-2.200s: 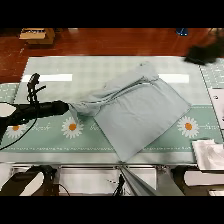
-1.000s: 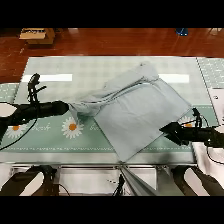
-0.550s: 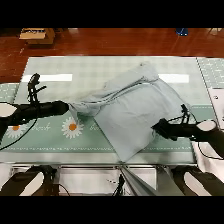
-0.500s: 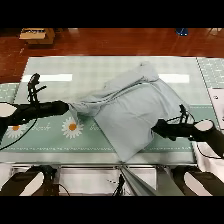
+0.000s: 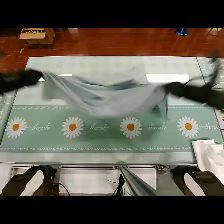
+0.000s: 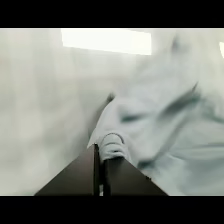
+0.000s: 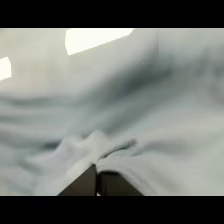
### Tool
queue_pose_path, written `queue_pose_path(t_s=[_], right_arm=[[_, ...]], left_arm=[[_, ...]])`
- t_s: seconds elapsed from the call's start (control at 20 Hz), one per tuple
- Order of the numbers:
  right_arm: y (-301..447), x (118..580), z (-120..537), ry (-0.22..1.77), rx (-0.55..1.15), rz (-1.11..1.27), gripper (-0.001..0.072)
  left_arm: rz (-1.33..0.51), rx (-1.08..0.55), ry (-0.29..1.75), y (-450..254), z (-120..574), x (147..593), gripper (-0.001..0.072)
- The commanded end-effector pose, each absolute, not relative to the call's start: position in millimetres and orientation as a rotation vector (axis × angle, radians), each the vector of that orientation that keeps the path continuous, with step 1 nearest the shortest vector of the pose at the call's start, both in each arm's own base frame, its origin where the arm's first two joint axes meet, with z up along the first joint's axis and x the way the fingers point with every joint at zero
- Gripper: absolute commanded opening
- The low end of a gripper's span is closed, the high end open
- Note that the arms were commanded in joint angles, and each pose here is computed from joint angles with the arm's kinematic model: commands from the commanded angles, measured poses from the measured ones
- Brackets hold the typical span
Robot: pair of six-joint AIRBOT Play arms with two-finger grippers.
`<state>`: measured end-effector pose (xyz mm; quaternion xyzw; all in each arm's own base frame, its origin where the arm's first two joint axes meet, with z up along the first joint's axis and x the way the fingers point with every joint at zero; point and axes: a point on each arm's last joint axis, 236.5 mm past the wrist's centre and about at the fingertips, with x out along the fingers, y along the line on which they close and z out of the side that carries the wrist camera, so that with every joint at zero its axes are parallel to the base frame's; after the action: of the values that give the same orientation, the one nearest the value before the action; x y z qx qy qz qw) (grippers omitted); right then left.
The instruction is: Fold the shirts.
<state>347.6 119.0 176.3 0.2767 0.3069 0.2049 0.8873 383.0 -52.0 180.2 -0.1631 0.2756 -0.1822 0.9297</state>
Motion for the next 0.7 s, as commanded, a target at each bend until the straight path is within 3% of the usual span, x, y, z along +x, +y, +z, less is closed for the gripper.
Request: queue_pose_path(t_s=[0.0, 0.15, 0.25, 0.65], right_arm=[[80.7, 321.2, 353.0, 0.213, 0.502, 0.373, 0.0035], [61.5, 286.2, 431.2, 0.029, 0.472, 0.328, 0.0035], [61.5, 269.5, 447.8, 0.014, 0.433, 0.321, 0.0036], [82.0, 221.9, 405.5, 0.317, 0.327, 0.324, 0.0036]], left_arm=[[-0.369, -0.204, 0.337, -36.6, 306.2, 369.3, 0.0028], [-0.391, -0.07, 0.133, -55.1, 413.0, 319.0, 0.0028], [-0.353, 0.023, 0.021, -61.9, 464.6, 278.6, 0.0027], [-0.029, 0.239, -0.195, -38.7, 546.4, 156.5, 0.0027]])
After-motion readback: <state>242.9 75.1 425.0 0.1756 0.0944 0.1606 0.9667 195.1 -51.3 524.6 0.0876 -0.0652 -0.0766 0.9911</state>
